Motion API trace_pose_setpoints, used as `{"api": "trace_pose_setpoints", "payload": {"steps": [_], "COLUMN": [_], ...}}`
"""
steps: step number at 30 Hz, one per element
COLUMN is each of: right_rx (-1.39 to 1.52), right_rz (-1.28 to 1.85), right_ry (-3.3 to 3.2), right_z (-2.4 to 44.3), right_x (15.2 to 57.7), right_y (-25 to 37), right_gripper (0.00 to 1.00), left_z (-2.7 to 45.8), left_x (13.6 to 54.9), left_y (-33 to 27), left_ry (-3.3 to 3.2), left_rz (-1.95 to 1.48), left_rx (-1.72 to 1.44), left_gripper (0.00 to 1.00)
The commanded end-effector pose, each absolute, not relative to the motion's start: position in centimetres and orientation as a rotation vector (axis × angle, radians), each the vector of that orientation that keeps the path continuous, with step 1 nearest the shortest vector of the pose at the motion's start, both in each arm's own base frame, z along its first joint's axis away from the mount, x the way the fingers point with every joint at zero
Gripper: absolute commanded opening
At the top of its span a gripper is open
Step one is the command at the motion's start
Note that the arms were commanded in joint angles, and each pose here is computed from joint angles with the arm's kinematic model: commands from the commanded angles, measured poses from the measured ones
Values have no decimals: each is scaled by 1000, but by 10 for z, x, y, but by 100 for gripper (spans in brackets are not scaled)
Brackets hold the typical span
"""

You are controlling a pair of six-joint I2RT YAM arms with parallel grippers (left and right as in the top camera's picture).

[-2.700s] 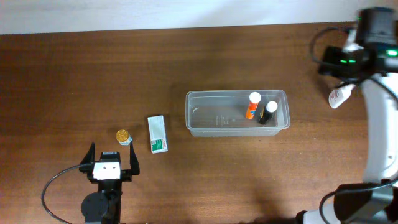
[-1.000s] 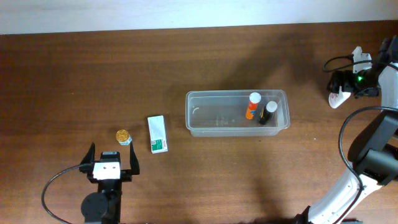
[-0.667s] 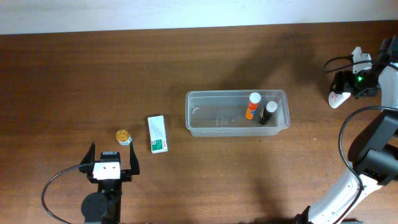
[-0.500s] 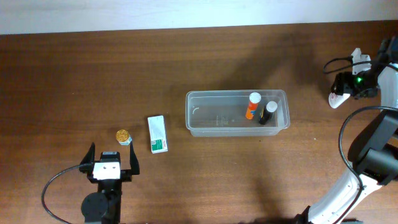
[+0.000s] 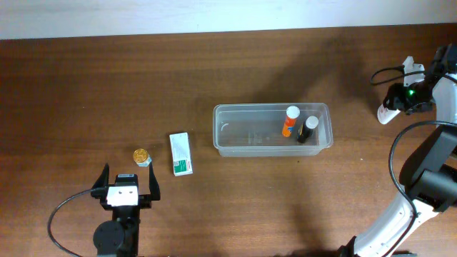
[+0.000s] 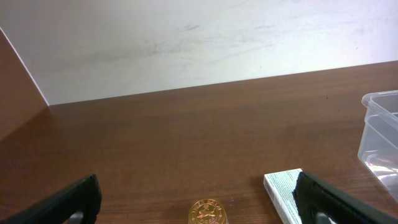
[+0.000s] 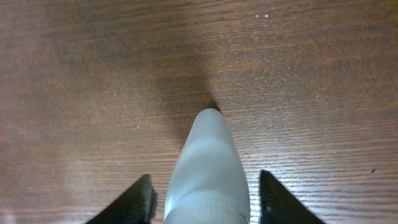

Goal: Pack container
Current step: 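Reach the right gripper to the white lotion bottle and grasp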

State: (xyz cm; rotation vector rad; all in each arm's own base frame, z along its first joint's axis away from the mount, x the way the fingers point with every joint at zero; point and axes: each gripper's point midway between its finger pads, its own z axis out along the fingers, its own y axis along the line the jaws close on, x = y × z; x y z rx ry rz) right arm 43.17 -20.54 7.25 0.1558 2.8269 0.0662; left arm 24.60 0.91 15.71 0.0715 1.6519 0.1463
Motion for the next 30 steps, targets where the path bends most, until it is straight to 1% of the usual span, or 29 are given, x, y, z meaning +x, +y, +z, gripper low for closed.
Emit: {"api": "trace_pose_setpoints", "payload": {"steps": [1, 2, 5, 11, 13, 15, 17, 20, 25, 30], "right_rx": [174, 177, 209, 211, 218, 251, 259, 261, 246, 195], "right_rz": [82, 82, 87, 87, 90, 93, 93, 98, 182, 267], "right_ry": [2838, 2839, 2837, 2837, 2838, 2833, 2831, 2838, 2806, 2729], "right_z": [66, 66, 66, 68, 72, 77, 83, 90, 122, 179], "right_x": [431, 431, 431, 431, 431, 432, 433, 431, 435, 443], "right_y": [-202, -202, -202, -202, -202, -203, -203, -202, -191, -173], "right_gripper": [41, 41, 33, 31, 27, 27, 24, 24, 25, 26], "left_z": [157, 157, 157, 157, 157, 157, 157, 157, 157, 157], "left_x": [246, 246, 246, 246, 246, 246, 246, 246, 246, 246], "left_y": [8, 8, 8, 8, 8, 8, 8, 8, 8, 8], "left_ry": [1649, 1649, 1649, 1649, 1649, 1649, 1649, 1649, 1649, 1649], "left_rz": [151, 151, 151, 151, 151, 151, 151, 151, 151, 151], "left_rx": [87, 87, 87, 87, 87, 87, 87, 87, 87, 87], "left_gripper": [99, 99, 99, 99, 99, 99, 99, 99, 99, 99]}}
